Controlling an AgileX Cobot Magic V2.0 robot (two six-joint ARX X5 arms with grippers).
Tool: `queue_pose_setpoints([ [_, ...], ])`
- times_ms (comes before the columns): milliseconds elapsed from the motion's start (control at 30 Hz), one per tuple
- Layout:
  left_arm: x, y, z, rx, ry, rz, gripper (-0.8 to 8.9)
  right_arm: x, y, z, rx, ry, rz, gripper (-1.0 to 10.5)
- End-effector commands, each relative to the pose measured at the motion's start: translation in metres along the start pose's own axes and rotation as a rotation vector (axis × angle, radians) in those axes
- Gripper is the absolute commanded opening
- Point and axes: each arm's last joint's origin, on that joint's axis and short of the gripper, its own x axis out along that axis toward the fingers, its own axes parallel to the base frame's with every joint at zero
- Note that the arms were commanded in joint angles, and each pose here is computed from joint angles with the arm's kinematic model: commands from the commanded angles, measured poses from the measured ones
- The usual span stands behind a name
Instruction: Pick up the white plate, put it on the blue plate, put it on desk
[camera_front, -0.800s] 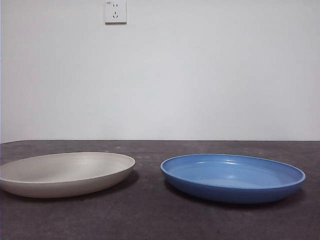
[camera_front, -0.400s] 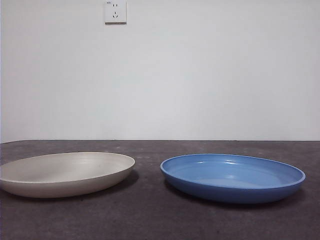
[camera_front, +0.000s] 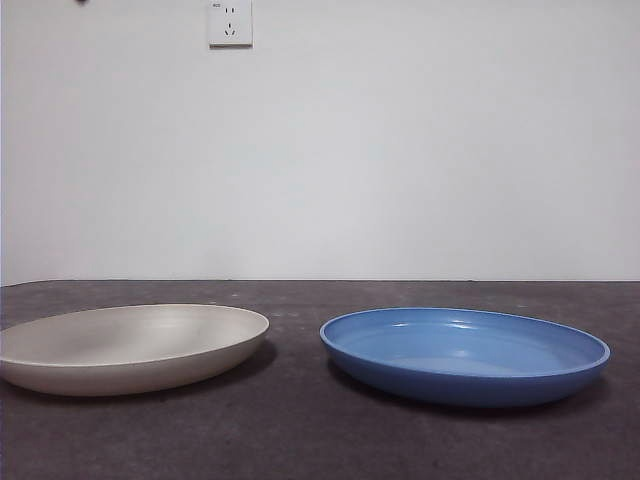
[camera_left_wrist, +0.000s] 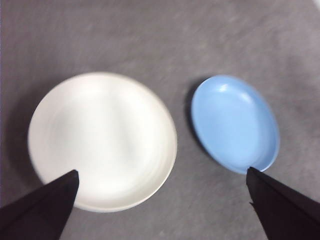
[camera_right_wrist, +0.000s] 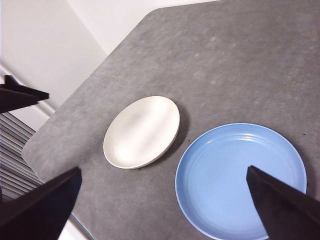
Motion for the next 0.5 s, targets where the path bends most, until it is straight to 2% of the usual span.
queue_pose_setpoints([
  [33,0.006,0.005,0.015,-0.019,0.037,0.029,5.86,-0.002,0.003,0.004,0.000,-0.008,0.011,6.0],
  [300,0.045,0.046,0.035,-0.153,0.196,0.076,5.86,-0.001,0.003,0.003,-0.002,-0.005,0.013,6.0],
  [500,0.082,0.085,0.037,-0.239,0.309,0.030,5.86,-0.001,0.004,0.003,-0.016,0.001,0.025,6.0],
])
